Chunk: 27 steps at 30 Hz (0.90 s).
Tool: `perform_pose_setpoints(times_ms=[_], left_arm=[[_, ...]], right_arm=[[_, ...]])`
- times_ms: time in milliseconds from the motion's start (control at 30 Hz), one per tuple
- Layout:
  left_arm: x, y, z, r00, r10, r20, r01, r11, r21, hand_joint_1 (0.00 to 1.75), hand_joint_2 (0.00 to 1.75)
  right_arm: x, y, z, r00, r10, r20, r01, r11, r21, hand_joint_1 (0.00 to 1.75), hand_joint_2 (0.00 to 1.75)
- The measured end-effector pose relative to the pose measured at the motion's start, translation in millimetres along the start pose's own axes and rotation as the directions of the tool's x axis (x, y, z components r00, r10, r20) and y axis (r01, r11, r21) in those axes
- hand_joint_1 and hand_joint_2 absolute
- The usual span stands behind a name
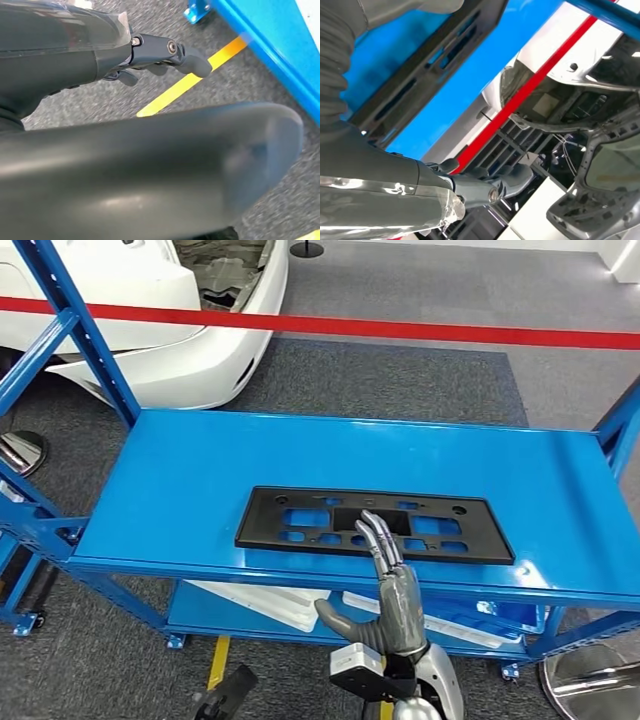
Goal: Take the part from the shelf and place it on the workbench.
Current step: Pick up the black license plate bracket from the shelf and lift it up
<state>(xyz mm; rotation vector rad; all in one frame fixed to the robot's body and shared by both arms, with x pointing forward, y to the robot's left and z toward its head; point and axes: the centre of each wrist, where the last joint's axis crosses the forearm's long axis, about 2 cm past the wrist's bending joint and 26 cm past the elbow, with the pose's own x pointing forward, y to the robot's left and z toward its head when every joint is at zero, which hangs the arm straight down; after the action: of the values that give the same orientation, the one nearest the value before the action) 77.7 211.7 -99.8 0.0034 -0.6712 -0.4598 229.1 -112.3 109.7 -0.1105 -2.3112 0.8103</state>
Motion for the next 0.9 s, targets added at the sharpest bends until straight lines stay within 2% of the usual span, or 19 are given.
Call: perform_pose_setpoints(times_ms=[467, 900], left_arm=[[3, 0, -2, 1.000, -0.007, 0.002, 0.007, 1.000, 0.010, 0.00, 0.00], [8, 1, -3, 0.999, -0.041, -0.024, 0.042, 0.995, 0.085, 0.00, 0.00]], right_arm=[[-5, -7, 0, 0.999, 0.044, -0.002, -0.044, 0.999, 0.004, 0.00, 1.75], [-9, -11, 5, 0.996, 0.090, -0.014, -0.090, 0.996, 0.025, 0.00, 1.75]])
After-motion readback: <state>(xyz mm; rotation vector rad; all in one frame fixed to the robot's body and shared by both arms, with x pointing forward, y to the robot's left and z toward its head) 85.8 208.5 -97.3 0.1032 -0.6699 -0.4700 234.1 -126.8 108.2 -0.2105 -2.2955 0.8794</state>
